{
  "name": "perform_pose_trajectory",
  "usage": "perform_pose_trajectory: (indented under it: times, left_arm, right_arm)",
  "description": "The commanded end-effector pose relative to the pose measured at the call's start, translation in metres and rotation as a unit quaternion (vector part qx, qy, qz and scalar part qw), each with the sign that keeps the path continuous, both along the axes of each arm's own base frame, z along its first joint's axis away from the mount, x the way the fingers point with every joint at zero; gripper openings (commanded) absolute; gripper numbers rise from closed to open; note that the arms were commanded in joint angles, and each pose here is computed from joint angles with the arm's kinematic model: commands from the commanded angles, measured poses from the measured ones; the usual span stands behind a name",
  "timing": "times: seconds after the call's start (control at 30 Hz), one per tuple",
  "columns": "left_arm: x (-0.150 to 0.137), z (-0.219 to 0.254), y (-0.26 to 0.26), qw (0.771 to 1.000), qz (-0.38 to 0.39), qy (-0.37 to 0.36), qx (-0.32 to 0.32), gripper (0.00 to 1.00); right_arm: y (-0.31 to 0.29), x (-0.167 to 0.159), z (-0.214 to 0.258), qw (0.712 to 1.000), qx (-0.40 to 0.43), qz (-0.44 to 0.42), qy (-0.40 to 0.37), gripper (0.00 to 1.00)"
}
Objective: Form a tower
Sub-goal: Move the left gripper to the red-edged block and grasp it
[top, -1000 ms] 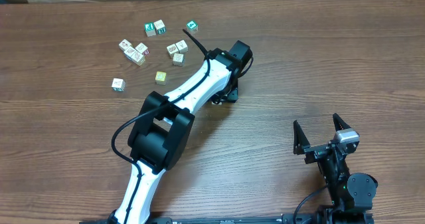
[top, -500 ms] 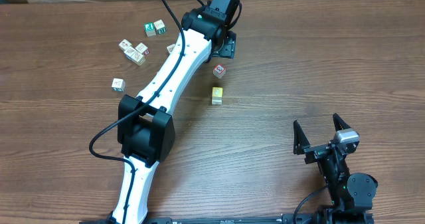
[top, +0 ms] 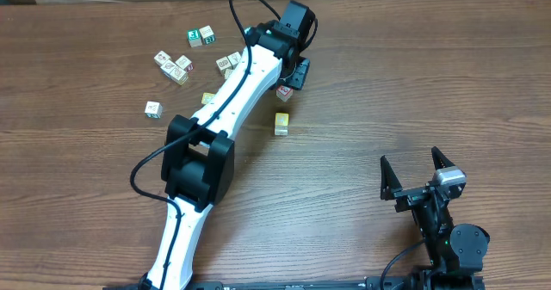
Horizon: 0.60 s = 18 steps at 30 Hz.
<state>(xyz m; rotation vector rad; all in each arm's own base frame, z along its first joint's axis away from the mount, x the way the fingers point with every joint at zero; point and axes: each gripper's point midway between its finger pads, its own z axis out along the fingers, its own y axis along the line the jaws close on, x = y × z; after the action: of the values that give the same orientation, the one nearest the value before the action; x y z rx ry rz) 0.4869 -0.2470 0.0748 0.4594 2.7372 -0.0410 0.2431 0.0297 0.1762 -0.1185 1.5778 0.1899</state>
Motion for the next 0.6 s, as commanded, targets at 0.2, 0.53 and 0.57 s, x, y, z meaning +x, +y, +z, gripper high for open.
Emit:
perform_pose_trajectory:
  times: [0.2,0.53,0.57]
  left_arm:
    - [-0.013,-0.056,-0.008,0.998,-0.023,0.054,0.015,0.54]
    - [-0.012,-0.066,-0.007,0.998,-0.021,0.057,0.017,0.44]
    - [-0.011,-0.065,-0.008,0.998,-0.021,0.056,0.016,0.44]
  right_arm:
    - [-0.001,0.0,-0.002,1.0,0.001,-0.003,-0.002,1.0]
    - [-0.001,0.0,-0.002,1.0,0.001,-0.003,-0.002,1.0]
    - [-0.001,0.0,-0.002,1.0,0.001,-0.003,-0.002,1.0]
